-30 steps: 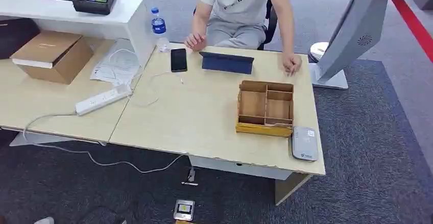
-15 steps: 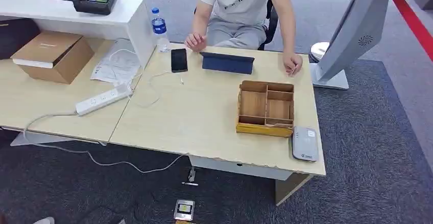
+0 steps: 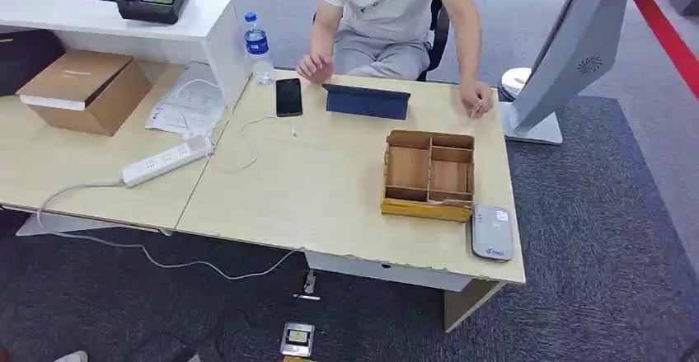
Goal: Pass the card to the sensor for recognition and then transmit it.
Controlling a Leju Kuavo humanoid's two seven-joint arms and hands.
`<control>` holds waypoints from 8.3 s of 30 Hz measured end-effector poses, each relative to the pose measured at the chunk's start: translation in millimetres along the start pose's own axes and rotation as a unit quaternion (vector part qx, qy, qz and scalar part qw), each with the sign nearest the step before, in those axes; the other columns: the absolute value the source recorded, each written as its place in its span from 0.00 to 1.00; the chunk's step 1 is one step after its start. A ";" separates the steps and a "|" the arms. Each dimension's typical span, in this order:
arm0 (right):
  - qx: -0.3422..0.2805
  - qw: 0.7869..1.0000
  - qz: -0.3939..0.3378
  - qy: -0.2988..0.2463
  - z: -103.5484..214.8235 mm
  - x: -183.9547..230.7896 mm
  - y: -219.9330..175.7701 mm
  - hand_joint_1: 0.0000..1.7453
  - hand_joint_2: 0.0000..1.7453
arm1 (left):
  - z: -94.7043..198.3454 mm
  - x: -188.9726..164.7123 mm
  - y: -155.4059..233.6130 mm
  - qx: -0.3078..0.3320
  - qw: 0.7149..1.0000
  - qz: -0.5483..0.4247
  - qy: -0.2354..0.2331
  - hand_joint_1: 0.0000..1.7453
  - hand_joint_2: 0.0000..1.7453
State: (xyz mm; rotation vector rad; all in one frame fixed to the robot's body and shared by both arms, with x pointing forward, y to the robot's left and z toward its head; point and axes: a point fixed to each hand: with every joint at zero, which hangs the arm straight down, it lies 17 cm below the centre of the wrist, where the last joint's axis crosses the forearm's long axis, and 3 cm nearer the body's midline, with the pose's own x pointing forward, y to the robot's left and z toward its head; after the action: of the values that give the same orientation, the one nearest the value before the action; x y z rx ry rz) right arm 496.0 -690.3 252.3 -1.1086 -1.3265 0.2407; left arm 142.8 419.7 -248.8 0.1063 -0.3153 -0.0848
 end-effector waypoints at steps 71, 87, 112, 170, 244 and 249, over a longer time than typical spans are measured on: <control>0.161 0.878 0.320 -0.316 55.9 224.3 245.5 1.00 1.00 | 0.7 -0.4 4.1 0.001 0.999 -0.034 -0.009 0.00 0.00; 0.180 0.883 0.304 -0.310 67.2 202.6 256.5 1.00 1.00 | 0.5 -1.2 5.3 0.005 1.000 -0.030 -0.007 0.00 0.00; 0.259 0.895 0.261 -0.254 121.9 115.0 303.1 1.00 1.00 | 0.5 -8.2 8.4 0.012 1.000 -0.019 0.010 0.00 0.00; 0.320 0.887 0.218 -0.253 190.3 99.7 360.2 1.00 1.00 | 0.3 -10.8 17.3 0.028 0.999 -0.011 0.022 0.00 0.00; 0.176 0.794 0.396 -0.426 122.8 454.0 310.2 1.00 1.00 | 0.8 -0.2 8.3 0.005 0.998 -0.066 -0.011 0.00 0.00; 0.180 0.795 0.400 -0.420 121.5 450.0 311.7 1.00 1.00 | 0.9 -0.4 8.3 0.005 0.998 -0.065 -0.011 0.00 0.00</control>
State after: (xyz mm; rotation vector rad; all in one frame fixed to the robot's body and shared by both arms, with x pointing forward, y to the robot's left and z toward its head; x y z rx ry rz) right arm 661.8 -156.1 291.1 -1.2125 -1.3711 1.7158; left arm 142.7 427.9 -247.1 0.1354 -0.3306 -0.2144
